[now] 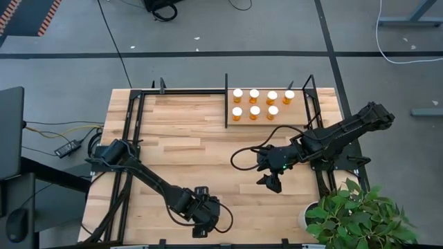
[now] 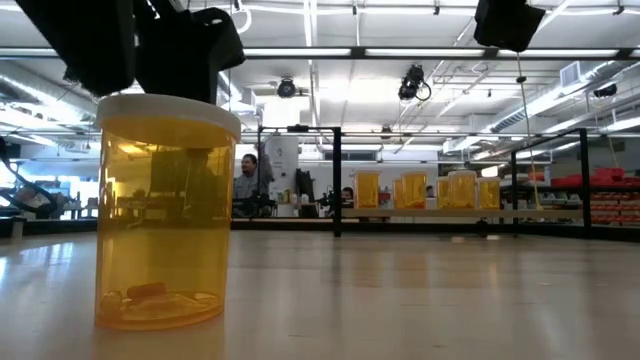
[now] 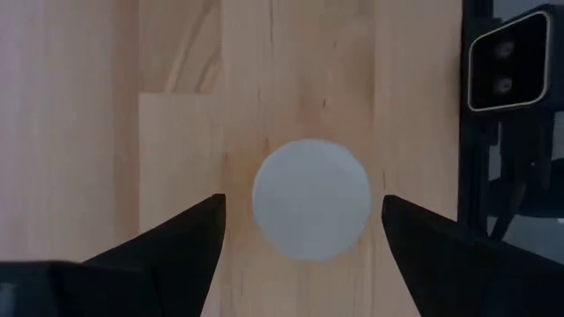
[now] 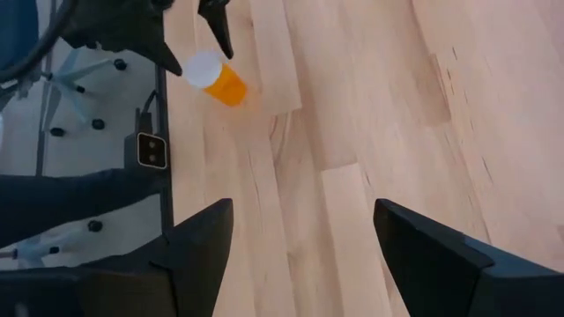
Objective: Pick and place medicine bottles onto shelf by color
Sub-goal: Put the orange pill bottle on the shelf
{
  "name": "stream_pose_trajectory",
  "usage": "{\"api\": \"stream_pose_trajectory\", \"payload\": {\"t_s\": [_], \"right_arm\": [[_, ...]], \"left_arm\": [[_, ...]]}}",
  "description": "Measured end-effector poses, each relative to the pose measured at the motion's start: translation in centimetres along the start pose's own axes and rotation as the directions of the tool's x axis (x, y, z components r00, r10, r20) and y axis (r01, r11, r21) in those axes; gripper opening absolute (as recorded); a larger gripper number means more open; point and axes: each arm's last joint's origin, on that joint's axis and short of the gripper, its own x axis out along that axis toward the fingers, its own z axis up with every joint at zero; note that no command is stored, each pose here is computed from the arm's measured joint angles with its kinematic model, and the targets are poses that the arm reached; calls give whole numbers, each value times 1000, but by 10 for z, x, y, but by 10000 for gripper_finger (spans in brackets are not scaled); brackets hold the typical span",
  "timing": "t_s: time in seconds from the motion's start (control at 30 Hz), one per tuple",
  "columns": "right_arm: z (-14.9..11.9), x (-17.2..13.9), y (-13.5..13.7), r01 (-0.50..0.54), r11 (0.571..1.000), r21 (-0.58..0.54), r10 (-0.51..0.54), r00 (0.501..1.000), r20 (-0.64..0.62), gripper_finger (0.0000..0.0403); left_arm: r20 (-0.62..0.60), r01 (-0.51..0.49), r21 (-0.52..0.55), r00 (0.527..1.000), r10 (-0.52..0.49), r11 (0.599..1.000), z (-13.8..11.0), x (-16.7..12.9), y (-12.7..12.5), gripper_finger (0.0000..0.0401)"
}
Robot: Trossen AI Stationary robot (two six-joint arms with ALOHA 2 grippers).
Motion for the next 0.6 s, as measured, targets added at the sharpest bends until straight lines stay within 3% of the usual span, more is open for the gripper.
{"api": "stream_pose_trajectory", "payload": {"t_s": [0.37,0.6], "right_arm": [[0,0,0,2,1000,0,-2,1000,-2,282],[-2,0,-1,12,1000,0,-12,1000,-16,282]], "left_arm": [[-4,-8,11,1000,8,1000,-1,16,-1,334],[5,-8,-12,1000,8,1000,3,20,2,310]]}}
